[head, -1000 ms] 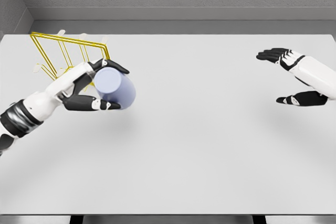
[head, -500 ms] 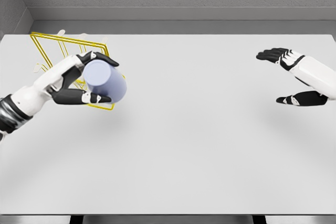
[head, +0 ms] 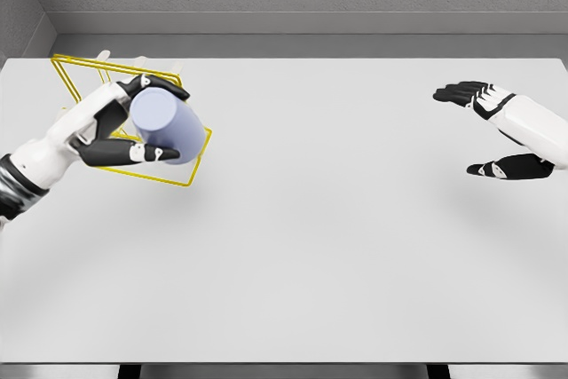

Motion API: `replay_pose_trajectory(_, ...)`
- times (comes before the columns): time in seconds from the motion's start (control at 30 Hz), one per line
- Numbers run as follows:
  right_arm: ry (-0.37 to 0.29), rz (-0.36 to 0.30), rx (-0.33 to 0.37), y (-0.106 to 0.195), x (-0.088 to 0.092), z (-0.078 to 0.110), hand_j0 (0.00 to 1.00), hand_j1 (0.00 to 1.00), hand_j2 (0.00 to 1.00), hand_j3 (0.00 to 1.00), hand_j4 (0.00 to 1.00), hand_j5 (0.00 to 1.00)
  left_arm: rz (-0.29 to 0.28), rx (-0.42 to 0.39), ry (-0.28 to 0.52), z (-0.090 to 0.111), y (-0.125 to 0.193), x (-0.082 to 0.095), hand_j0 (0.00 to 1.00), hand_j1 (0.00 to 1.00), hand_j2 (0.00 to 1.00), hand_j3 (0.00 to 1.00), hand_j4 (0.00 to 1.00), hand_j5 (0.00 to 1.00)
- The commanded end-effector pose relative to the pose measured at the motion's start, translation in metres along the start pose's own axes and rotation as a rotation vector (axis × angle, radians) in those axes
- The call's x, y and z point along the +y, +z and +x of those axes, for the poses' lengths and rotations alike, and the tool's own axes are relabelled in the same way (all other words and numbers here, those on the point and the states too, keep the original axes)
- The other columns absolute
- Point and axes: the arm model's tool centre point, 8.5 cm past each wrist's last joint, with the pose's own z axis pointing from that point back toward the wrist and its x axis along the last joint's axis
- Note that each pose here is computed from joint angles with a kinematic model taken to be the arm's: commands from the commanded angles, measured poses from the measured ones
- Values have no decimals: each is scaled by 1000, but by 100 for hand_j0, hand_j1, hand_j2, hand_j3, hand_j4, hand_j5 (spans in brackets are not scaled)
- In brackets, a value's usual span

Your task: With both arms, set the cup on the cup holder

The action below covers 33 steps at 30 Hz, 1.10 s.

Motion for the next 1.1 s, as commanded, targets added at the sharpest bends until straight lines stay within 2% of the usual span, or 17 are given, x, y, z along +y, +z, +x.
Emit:
replay_pose_trajectory(0.0, -6, -4, -1, 0, -1, 0, 100, 100, 100, 100, 100, 100, 12, 7, 2, -2, 1, 3, 59, 59, 59, 59, 59, 59)
replay_pose_trajectory(0.4, -6, -4, -1, 0, -1, 0, 100, 100, 100, 100, 100, 100, 41, 30, 14, -12, 3, 9, 60, 60, 60, 60, 60, 60)
replay_pose_trajectory(1.07, -11, -3, 6, 1, 1, -2, 100, 100, 100, 100, 100, 100, 19, 4, 16, -3, 1, 3, 60, 60, 60, 60, 60, 60)
